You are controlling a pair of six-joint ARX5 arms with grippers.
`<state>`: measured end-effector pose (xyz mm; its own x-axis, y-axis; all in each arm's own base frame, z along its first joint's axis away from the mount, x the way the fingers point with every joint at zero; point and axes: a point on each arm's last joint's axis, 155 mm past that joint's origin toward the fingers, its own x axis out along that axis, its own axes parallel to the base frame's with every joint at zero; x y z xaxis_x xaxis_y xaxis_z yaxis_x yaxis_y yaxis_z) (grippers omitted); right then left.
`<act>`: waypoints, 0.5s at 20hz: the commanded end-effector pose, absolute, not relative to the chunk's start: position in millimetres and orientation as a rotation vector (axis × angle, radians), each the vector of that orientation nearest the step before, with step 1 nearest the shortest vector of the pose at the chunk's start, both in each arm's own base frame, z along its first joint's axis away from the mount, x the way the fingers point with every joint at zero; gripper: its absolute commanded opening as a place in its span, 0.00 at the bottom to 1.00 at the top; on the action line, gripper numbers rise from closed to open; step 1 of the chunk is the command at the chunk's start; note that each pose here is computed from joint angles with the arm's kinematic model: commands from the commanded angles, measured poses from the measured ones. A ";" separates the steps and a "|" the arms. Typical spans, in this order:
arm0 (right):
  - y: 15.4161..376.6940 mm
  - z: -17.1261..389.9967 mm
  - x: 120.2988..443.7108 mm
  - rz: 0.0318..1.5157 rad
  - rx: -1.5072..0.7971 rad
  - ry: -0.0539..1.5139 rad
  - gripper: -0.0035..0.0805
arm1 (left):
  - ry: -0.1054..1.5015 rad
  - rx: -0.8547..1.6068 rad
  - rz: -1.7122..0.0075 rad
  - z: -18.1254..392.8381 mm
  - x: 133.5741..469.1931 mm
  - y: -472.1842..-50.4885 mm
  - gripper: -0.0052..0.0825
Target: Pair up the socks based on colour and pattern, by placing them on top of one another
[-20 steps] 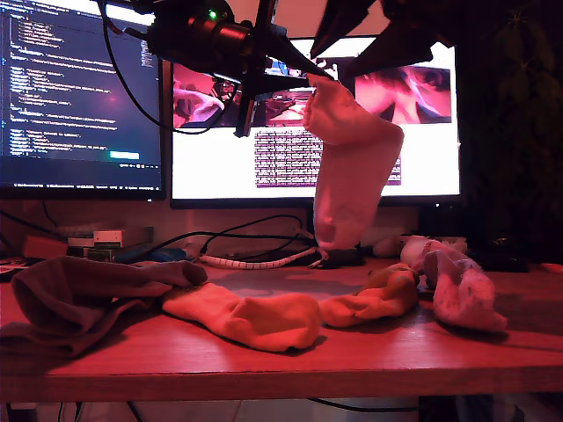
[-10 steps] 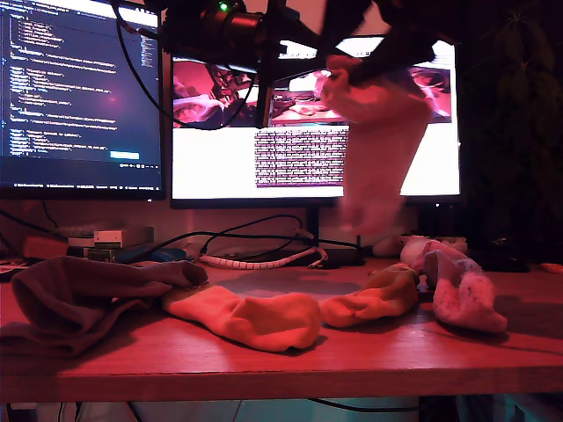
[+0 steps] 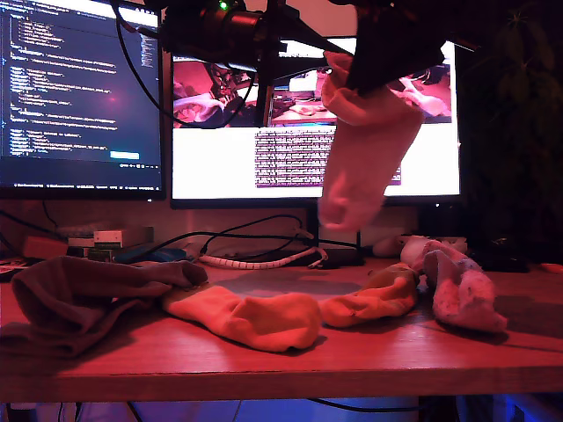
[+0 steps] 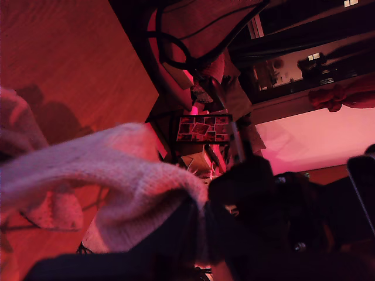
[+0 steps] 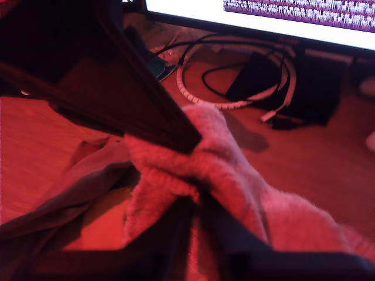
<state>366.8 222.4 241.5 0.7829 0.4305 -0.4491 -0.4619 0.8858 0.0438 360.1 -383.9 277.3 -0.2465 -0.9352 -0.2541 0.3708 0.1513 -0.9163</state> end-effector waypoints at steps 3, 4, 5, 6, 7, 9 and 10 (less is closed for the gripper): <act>217.7 234.5 368.2 0.461 -0.125 0.474 0.03 | 1.178 -0.618 -1.438 297.2 355.7 -380.8 0.20; 216.0 232.1 367.4 0.459 -0.139 0.484 0.03 | 1.171 -0.617 -1.436 297.4 357.8 -378.8 0.34; 215.3 230.8 366.7 0.460 -0.148 0.491 0.03 | 1.166 -0.618 -1.433 297.6 359.6 -377.0 0.45; 213.7 230.4 367.1 0.457 -0.154 0.493 0.03 | 1.164 -0.621 -1.429 297.6 361.7 -374.9 0.52; 210.6 230.7 369.0 0.454 -0.173 0.488 0.03 | 1.156 -0.619 -1.428 297.7 363.5 -372.9 0.53; 202.5 230.3 373.0 0.432 -0.199 0.485 0.03 | 1.152 -0.628 -1.431 300.2 365.4 -368.6 0.52; 198.9 229.8 374.6 0.427 -0.216 0.484 0.03 | 1.147 -0.631 -1.432 302.0 366.1 -365.9 0.48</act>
